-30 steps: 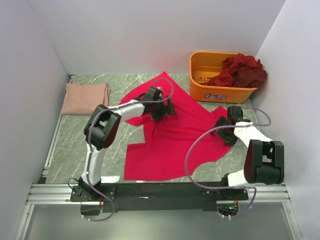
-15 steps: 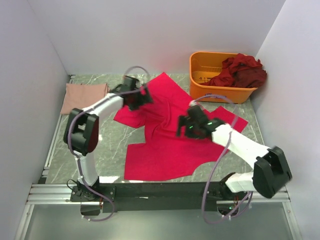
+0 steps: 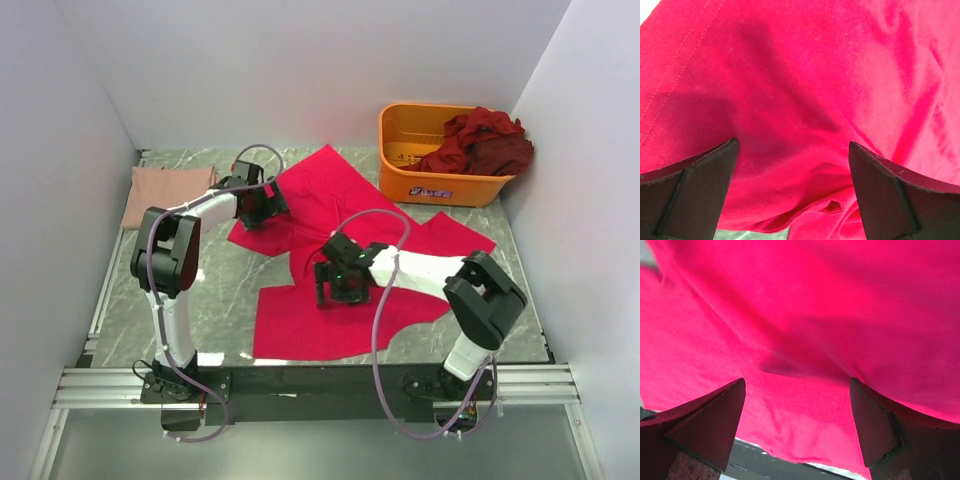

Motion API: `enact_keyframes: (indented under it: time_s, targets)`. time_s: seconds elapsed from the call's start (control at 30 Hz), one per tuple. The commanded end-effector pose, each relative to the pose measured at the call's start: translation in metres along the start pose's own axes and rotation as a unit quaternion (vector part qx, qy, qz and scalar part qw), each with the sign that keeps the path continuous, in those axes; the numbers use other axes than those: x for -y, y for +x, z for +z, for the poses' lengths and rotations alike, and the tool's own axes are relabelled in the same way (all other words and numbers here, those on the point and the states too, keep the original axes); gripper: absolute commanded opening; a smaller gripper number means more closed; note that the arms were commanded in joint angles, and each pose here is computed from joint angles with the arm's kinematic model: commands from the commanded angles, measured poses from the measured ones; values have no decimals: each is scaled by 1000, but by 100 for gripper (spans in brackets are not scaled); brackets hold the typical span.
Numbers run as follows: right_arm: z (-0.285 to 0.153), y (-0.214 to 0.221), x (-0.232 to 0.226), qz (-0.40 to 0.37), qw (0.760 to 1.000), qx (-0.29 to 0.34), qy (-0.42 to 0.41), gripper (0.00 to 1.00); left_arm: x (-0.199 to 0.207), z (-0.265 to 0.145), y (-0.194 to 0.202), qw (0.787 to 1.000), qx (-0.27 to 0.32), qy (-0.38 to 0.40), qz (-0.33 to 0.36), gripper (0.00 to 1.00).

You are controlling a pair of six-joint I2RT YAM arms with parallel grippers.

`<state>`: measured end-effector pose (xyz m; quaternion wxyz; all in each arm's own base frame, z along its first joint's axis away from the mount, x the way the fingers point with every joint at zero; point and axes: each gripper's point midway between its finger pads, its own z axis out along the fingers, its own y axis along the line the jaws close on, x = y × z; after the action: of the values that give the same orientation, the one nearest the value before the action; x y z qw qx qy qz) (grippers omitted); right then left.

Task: Fold and stack the t-shirts
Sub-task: Flatten the tshirt out

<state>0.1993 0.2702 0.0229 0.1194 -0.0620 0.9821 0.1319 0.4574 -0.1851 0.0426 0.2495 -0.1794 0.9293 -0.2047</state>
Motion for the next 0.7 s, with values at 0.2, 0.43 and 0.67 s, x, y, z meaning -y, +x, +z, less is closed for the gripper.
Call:
enact_keyframes:
  time_s: [0.2, 0.43, 0.67]
  targets:
    - [-8, -9, 163, 136, 979, 9, 153, 92, -50, -15, 83, 996, -75, -43, -25, 99]
    - [-42, -51, 241, 218, 950, 60, 217, 93, -56, -69, 138, 995, -74, -68, -9, 99]
    - [-108, -102, 181, 83, 970, 167, 156, 93, -71, -108, 102, 991, 3, -126, -39, 99]
